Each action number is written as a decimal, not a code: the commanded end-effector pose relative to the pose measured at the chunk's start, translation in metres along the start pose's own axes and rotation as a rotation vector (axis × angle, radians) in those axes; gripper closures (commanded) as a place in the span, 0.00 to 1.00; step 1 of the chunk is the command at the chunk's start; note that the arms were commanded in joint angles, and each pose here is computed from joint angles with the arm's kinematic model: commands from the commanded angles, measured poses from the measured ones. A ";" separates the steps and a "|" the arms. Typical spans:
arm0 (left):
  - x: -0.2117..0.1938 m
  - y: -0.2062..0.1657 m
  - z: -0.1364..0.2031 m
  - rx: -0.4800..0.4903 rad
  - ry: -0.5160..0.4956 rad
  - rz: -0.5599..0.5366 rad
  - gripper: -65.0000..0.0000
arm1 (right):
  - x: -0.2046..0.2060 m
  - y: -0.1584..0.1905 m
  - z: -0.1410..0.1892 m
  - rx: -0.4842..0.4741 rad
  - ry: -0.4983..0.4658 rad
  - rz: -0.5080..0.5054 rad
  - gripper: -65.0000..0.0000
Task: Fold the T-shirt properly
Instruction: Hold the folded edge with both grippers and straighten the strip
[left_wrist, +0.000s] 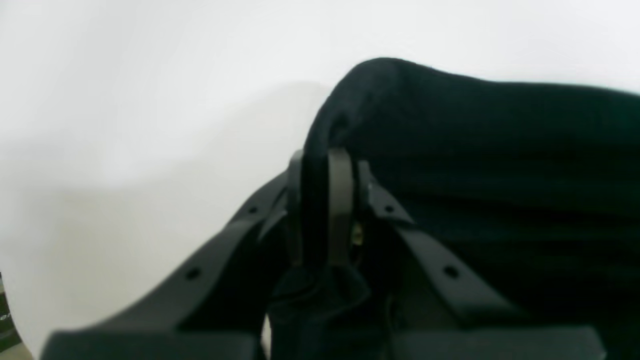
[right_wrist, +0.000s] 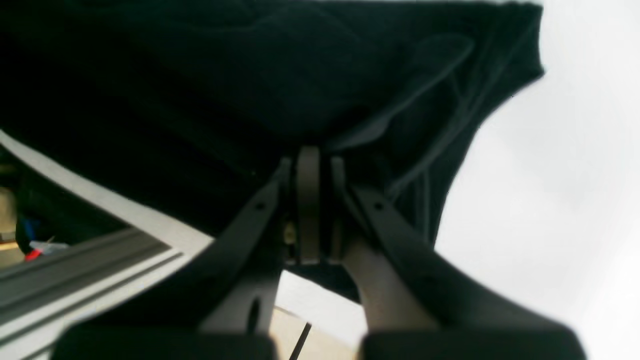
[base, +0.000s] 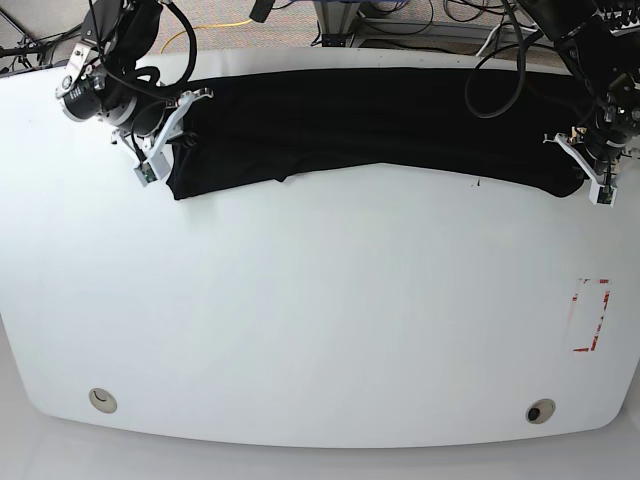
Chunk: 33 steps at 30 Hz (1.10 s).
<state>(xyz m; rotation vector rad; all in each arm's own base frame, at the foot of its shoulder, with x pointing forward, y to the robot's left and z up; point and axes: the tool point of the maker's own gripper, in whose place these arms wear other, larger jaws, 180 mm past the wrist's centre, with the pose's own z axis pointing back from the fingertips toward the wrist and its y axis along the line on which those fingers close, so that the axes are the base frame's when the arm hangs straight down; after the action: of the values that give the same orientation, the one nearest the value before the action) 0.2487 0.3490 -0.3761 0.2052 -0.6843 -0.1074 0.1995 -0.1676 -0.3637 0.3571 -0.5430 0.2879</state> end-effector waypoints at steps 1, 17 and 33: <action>-0.006 0.013 0.009 0.039 0.016 -0.029 0.94 | 0.000 -0.001 0.007 -0.005 -0.013 0.014 1.00; -0.001 -0.001 0.049 0.058 0.007 -0.259 0.77 | -0.025 0.000 0.010 0.001 0.052 0.006 0.44; 0.018 0.009 0.083 0.077 -0.057 -0.196 0.57 | 0.019 0.043 0.012 0.220 -0.167 -0.031 0.34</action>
<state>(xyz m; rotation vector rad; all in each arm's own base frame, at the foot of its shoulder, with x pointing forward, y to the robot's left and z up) 0.2088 0.3349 -0.3116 0.3200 -0.7007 -0.2809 0.1871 -0.1417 -0.3477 0.5518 -0.6020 0.2901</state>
